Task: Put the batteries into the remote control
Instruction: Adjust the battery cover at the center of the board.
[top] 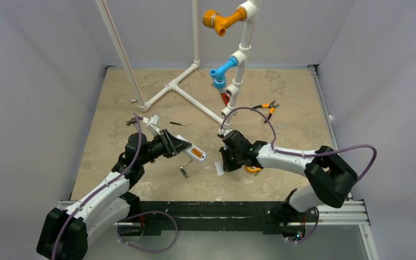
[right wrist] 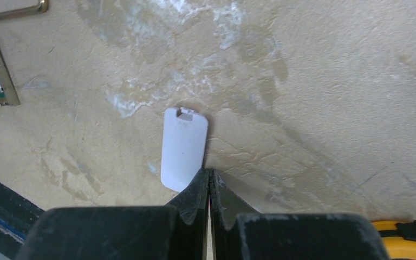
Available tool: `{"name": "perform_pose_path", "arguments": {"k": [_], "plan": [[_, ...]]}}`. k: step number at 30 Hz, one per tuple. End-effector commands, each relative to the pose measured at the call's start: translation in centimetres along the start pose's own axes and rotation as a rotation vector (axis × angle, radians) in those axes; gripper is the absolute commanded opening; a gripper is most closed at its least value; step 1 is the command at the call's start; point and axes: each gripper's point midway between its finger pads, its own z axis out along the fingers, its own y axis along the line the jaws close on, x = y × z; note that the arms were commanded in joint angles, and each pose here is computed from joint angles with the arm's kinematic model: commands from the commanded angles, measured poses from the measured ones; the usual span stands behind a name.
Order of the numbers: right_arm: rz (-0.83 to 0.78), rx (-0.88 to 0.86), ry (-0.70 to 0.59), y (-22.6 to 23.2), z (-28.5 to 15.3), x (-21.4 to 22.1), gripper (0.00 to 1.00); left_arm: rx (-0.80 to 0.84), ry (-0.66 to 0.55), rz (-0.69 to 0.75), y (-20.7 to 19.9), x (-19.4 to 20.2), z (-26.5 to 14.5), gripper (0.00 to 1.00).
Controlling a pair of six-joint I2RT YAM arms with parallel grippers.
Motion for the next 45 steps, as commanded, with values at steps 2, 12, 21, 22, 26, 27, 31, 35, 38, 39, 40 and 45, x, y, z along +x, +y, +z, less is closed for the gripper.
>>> {"name": "perform_pose_path", "arguments": {"k": [2,12,21,22,26,27,31,35,38,39,40,45], "plan": [[-0.015,-0.028,0.113,0.6,0.2,3.2,0.00,0.058,-0.048,0.044,-1.9,-1.7,0.2,0.00],[-0.002,-0.040,0.081,1.3,1.2,2.7,0.00,0.057,-0.059,0.047,-2.1,-1.9,-0.1,0.00],[0.005,-0.088,0.037,2.5,1.6,2.1,0.00,0.052,-0.064,0.057,-2.4,-2.3,-0.1,0.00],[0.008,-0.089,0.032,2.5,1.7,2.1,0.00,0.054,-0.065,0.059,-2.5,-2.3,-0.1,0.00],[0.018,-0.133,0.007,3.3,1.6,1.7,0.00,0.055,-0.067,0.060,-2.6,-2.5,-0.1,0.00],[0.017,-0.144,-0.006,3.5,1.4,1.5,0.00,0.056,-0.066,0.061,-2.6,-2.5,-0.1,0.00],[0.026,-0.182,-0.084,4.2,0.6,0.0,0.00,0.052,-0.068,0.061,-2.6,-2.4,-0.2,0.00],[0.044,-0.239,-0.172,5.3,-0.6,-1.7,0.00,0.048,-0.083,0.064,-2.6,-2.6,-0.5,0.00],[0.050,-0.270,-0.210,6.1,-1.1,-2.8,0.00,0.043,-0.089,0.066,-2.6,-2.5,-0.8,0.00],[0.050,-0.274,-0.210,6.3,-1.1,-3.0,0.00,0.042,-0.091,0.067,-2.6,-2.5,-0.9,0.00],[0.051,-0.279,-0.210,6.4,-1.0,-3.1,0.00,0.038,-0.096,0.069,-2.6,-2.6,-1.1,0.00],[0.071,-0.311,-0.207,7.3,-0.3,-3.7,0.00,-0.001,-0.146,0.077,-2.2,-2.9,-2.2,0.00]]}}
